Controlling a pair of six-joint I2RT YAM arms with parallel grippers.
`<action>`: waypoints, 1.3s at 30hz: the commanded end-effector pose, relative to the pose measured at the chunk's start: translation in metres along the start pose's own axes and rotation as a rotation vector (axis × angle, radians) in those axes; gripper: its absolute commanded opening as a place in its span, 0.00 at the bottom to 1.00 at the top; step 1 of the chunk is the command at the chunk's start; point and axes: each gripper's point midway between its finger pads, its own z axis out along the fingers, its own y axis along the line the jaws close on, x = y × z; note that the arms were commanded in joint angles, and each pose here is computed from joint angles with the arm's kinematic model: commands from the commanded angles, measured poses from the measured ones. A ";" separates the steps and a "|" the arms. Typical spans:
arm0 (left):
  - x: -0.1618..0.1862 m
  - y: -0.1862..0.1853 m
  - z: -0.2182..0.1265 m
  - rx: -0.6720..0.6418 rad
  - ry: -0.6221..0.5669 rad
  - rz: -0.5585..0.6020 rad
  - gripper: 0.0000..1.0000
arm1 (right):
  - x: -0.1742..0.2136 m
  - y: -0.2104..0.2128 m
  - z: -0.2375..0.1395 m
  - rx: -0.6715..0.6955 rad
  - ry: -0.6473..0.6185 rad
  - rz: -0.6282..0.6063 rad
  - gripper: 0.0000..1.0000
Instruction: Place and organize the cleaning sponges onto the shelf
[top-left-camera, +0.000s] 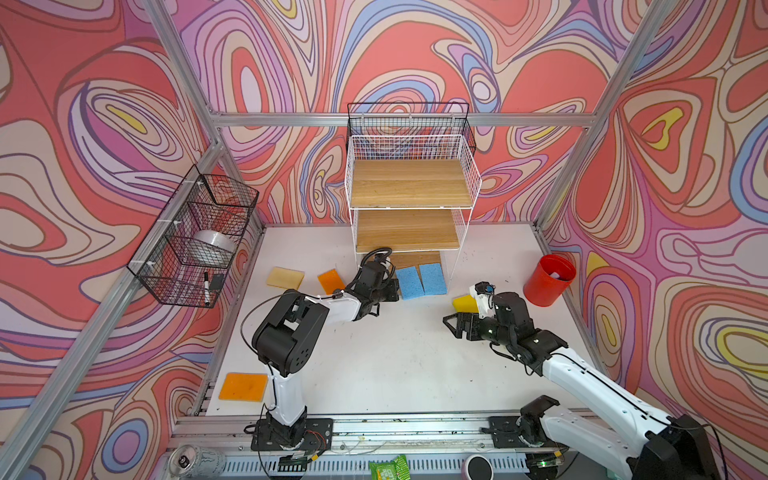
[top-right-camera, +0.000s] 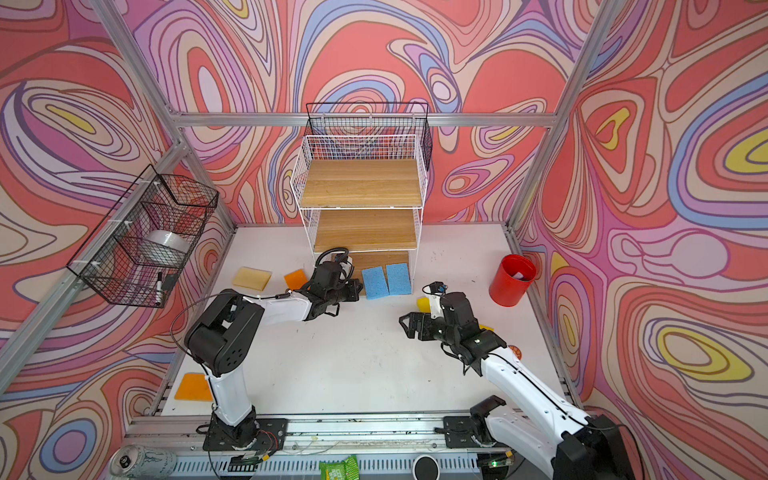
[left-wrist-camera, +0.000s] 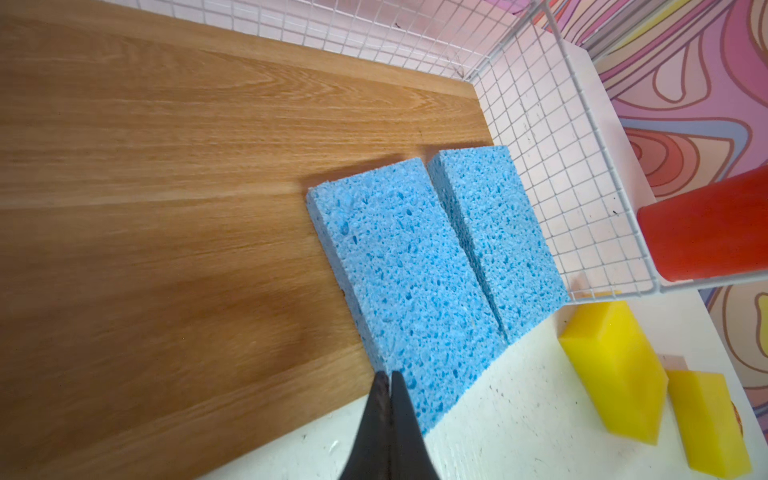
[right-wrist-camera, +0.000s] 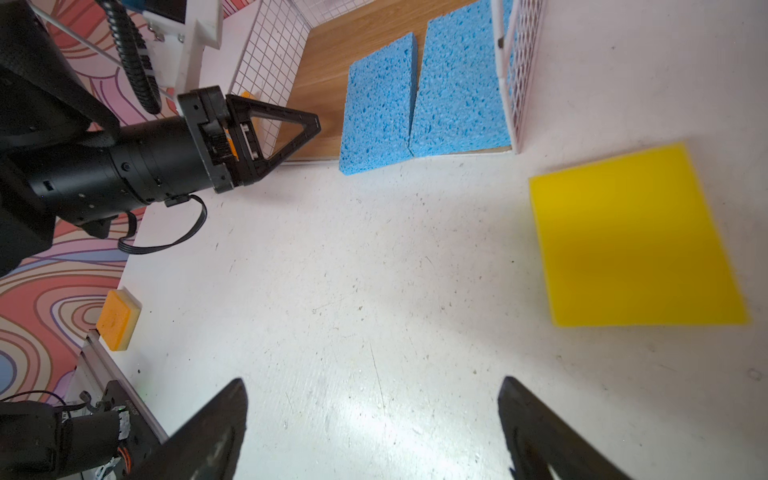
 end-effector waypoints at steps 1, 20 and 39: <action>-0.006 0.006 0.006 -0.019 -0.045 -0.062 0.00 | 0.003 -0.003 0.000 -0.002 -0.002 0.012 0.97; -0.007 0.004 0.024 -0.124 -0.118 -0.037 0.00 | 0.004 -0.002 0.002 -0.009 0.000 -0.002 0.97; -0.012 0.019 0.031 -0.239 -0.125 -0.025 0.00 | 0.003 -0.002 0.001 -0.007 -0.002 -0.019 0.97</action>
